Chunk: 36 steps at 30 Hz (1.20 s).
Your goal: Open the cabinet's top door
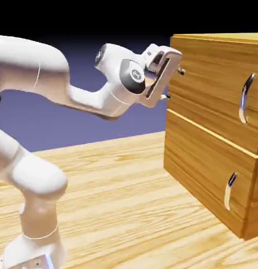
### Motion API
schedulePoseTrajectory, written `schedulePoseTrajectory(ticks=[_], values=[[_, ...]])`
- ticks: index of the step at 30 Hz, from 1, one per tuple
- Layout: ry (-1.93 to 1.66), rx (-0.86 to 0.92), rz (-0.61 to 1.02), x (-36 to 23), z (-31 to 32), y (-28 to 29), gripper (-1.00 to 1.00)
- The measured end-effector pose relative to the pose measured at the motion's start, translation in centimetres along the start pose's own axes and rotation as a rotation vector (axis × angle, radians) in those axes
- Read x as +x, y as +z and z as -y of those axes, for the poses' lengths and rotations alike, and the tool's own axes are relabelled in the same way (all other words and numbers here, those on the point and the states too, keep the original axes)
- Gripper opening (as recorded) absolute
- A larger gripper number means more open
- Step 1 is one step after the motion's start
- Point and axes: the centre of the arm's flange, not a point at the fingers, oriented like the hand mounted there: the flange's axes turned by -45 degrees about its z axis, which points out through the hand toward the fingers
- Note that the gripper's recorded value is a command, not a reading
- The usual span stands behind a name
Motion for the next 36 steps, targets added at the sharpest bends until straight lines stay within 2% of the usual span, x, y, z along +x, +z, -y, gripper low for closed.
schedulePoseTrajectory(ticks=[17,36], values=[[-0.758,-0.194,0.080,-6.1,-1.5,2.0,0.00],[-1.610,-0.261,0.288,-15.5,2.4,10.7,0.00]])
